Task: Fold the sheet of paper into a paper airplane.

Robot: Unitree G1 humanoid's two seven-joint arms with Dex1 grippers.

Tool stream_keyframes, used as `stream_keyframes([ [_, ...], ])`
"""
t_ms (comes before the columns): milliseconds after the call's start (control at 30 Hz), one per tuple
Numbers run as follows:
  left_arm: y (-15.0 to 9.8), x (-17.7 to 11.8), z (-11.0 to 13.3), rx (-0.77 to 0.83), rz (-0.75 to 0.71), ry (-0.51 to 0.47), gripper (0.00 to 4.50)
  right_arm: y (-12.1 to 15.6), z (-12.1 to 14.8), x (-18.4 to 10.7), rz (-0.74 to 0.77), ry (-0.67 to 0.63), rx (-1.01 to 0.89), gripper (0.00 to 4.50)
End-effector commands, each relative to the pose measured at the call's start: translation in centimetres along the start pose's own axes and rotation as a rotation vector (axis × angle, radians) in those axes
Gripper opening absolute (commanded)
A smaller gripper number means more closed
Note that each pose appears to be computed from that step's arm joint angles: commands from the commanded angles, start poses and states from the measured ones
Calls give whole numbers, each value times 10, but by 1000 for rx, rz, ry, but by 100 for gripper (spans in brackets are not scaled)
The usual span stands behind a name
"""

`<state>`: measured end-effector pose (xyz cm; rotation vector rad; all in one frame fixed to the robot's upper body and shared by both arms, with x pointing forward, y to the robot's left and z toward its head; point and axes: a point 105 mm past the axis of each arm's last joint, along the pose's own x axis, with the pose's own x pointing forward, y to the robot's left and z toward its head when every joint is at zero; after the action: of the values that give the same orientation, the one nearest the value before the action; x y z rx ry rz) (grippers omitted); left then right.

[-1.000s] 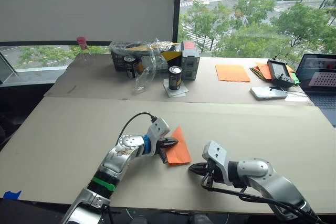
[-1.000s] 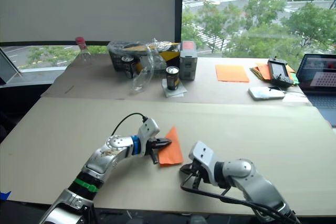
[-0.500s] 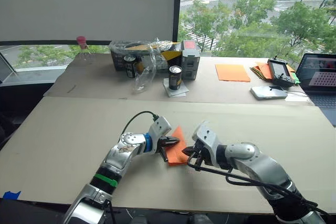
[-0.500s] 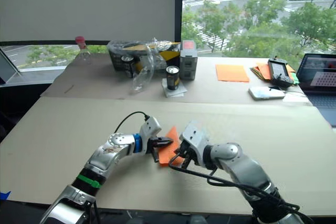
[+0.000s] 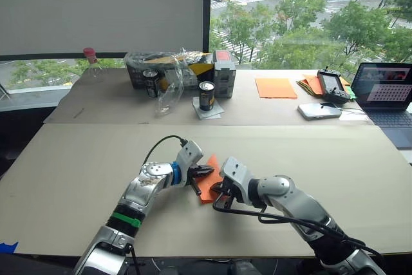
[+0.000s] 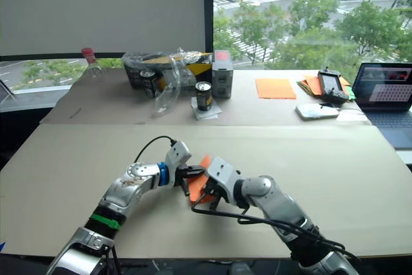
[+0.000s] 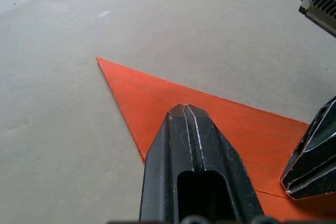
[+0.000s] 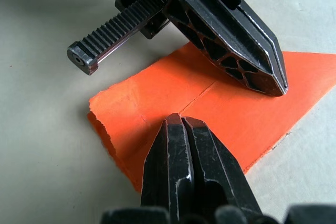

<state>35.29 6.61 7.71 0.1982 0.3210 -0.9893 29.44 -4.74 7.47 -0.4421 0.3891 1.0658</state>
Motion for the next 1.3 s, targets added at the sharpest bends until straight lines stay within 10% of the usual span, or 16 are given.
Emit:
stream_keyframes([
  [33, 13, -2, 21, 111, 47, -53, 0, 9, -20, 11, 25, 64, 82, 4],
  [700, 26, 32, 17, 104, -8, 26, 0, 7, -19, 18, -24, 28, 155, 4],
  [967, 47, 32, 48, 55, 104, -125, 0, 8, -20, 19, -15, 34, 162, 4],
  [1300, 25, 51, 40, 73, 14, -85, 0, 9, -20, 21, -8, 41, 153, 4],
])
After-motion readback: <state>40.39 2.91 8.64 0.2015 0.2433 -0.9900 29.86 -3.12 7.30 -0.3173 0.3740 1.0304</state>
